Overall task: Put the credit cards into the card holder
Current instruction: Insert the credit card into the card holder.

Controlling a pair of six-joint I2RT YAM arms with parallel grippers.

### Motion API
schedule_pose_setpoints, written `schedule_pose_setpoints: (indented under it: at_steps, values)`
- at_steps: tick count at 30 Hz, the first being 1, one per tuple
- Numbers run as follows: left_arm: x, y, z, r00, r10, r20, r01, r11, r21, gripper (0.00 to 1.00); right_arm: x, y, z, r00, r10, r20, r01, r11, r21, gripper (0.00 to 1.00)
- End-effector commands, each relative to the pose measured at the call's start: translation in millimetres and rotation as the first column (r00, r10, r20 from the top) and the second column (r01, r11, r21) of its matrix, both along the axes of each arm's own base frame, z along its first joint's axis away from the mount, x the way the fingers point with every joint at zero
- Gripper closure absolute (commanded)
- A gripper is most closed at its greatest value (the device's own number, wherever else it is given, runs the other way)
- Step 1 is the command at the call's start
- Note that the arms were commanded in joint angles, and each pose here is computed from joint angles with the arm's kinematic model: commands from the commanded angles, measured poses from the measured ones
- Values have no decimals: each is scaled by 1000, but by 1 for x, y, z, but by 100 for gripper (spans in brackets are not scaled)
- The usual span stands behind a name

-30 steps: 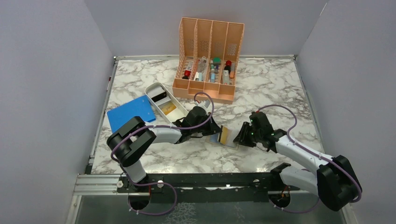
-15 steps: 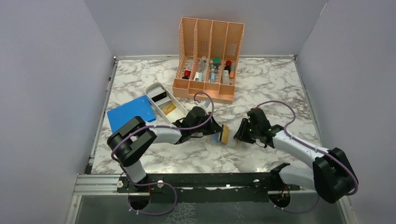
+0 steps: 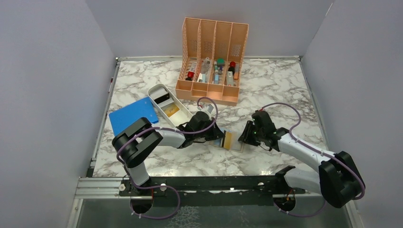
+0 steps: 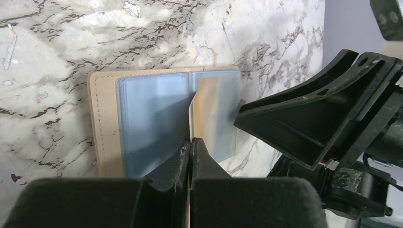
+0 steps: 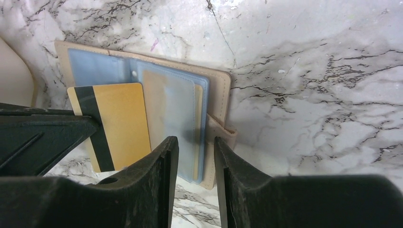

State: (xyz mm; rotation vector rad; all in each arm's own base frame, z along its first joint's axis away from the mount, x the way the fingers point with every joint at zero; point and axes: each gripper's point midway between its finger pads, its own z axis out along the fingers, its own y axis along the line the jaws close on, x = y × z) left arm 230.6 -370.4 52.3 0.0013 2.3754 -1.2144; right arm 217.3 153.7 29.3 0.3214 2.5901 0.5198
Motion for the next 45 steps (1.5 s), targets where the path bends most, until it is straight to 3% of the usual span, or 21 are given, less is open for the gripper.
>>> schedule_pose_setpoints:
  at_steps: [1,15,27,39,45]
  values:
    - [9,2,13,995,-10,98,6,999,42,100,2,-7,6,999,0,38,1,1000,-28,62]
    - [25,-5,24,987,-20,163,10,998,60,100,6,-4,0,999,35,41,-34,999,-22,61]
    - [18,3,-6,995,-22,99,10,992,122,100,5,-10,-13,1000,25,13,-24,1000,-20,62]
    - [18,8,-17,997,-23,79,8,983,186,87,5,-11,-10,1000,22,21,-21,1000,-17,62]
    - [23,14,-13,996,-6,93,-15,973,229,99,5,-11,-10,1000,24,21,-23,1000,-15,62]
